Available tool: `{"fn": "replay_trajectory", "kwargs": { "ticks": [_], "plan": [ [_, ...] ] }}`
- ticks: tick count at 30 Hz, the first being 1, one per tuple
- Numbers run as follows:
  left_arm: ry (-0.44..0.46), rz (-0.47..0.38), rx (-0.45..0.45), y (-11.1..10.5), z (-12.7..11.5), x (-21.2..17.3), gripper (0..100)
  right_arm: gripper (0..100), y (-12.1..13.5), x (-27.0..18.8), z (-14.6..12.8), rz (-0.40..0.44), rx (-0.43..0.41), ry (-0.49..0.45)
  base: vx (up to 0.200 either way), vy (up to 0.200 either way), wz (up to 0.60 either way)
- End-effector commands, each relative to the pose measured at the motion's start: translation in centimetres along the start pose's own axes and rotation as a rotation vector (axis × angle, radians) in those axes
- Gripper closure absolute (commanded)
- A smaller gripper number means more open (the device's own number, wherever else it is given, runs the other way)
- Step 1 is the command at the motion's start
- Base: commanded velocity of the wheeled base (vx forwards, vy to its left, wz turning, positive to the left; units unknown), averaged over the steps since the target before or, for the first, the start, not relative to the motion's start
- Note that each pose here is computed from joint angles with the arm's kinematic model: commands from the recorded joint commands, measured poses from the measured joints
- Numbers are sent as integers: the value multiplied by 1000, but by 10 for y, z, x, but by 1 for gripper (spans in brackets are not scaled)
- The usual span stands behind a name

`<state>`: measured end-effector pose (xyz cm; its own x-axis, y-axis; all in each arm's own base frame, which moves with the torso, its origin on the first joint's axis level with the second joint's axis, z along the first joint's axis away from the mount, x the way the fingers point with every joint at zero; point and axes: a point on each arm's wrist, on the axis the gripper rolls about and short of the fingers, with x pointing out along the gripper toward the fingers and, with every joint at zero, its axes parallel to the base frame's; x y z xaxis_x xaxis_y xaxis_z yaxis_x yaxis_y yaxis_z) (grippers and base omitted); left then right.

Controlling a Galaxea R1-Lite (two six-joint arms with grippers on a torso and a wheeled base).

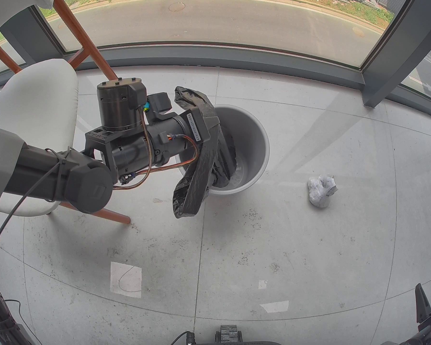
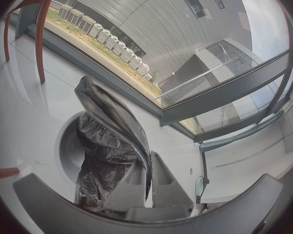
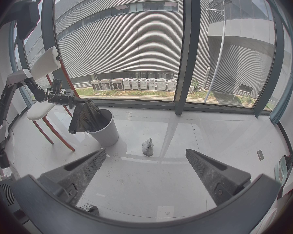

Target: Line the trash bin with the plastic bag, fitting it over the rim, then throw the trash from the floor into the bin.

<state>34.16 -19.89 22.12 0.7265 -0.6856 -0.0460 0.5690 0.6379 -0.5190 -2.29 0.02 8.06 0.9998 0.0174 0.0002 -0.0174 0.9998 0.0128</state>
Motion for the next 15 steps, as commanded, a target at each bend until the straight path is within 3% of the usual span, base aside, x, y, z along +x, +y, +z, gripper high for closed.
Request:
{"fn": "replay_trajectory", "kwargs": {
  "ticks": [1,10,13,15],
  "plan": [
    [29,-10,0,-7,-11,5,100,0,0,1,-4,1,-2,11,0,0,0],
    [59,6,11,-11,-7,3,100,0,0,0,-3,1,-4,3,0,0,0],
    [91,26,43,-10,-9,-1,100,0,0,-4,27,22,2,-110,0,0,0],
    [97,32,57,-11,-7,-3,100,0,0,1,37,33,6,-84,0,0,0]
  ]
}}
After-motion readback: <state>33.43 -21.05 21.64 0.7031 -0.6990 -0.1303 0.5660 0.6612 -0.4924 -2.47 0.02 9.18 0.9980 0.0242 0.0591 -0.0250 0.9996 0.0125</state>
